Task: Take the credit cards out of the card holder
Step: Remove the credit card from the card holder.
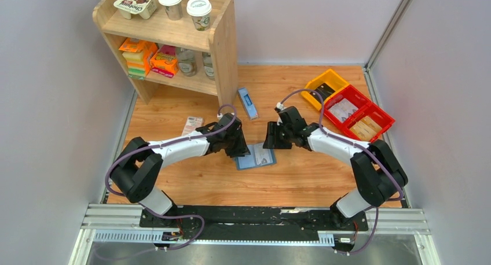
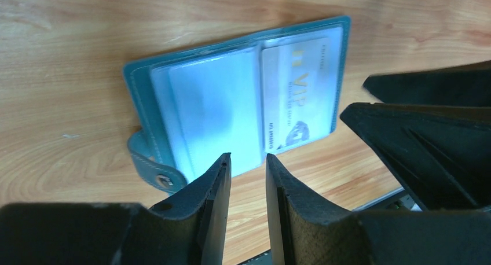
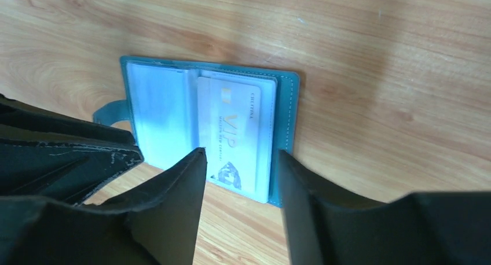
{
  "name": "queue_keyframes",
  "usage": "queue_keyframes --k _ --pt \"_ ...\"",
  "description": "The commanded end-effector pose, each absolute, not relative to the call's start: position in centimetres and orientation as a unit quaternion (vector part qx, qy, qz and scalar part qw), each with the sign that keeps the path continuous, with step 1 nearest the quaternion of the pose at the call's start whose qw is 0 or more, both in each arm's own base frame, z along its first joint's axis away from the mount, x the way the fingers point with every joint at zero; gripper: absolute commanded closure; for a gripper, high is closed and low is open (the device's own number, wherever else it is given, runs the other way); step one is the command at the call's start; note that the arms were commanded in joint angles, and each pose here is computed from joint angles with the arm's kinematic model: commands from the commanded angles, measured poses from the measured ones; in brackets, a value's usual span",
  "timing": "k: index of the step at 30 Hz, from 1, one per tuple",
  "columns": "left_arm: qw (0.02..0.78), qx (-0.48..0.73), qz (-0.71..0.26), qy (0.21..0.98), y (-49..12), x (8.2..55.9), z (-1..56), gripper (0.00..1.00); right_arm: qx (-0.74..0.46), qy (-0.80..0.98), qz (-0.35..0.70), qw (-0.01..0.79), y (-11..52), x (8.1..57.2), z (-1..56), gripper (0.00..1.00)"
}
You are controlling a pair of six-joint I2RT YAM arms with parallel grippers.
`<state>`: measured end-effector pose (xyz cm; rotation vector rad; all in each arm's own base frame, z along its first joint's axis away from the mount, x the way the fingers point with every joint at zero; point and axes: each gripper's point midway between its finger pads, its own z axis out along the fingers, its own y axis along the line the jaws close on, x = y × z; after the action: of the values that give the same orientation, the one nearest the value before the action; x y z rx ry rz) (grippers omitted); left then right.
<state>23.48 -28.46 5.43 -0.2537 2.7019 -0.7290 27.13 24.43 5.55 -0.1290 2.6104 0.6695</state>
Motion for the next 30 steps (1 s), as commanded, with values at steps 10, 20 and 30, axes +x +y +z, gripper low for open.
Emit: queue_keyframes --k 10,20,30 --pt "0.201 -0.085 -0.286 0.933 -32.2 26.6 7.5 0.63 -0.059 0.935 0.260 0.235 25.0 27.5 4.5 0.91" --pt "0.182 -0.087 -0.278 0.939 -32.7 26.5 5.5 0.62 -0.035 0.958 0.220 0.182 22.4 25.6 -0.3 0.92" --pt "0.187 -0.087 -0.280 0.938 -33.3 27.1 6.0 0.60 -0.035 0.959 0.228 0.163 22.6 25.3 -1.1 0.93"
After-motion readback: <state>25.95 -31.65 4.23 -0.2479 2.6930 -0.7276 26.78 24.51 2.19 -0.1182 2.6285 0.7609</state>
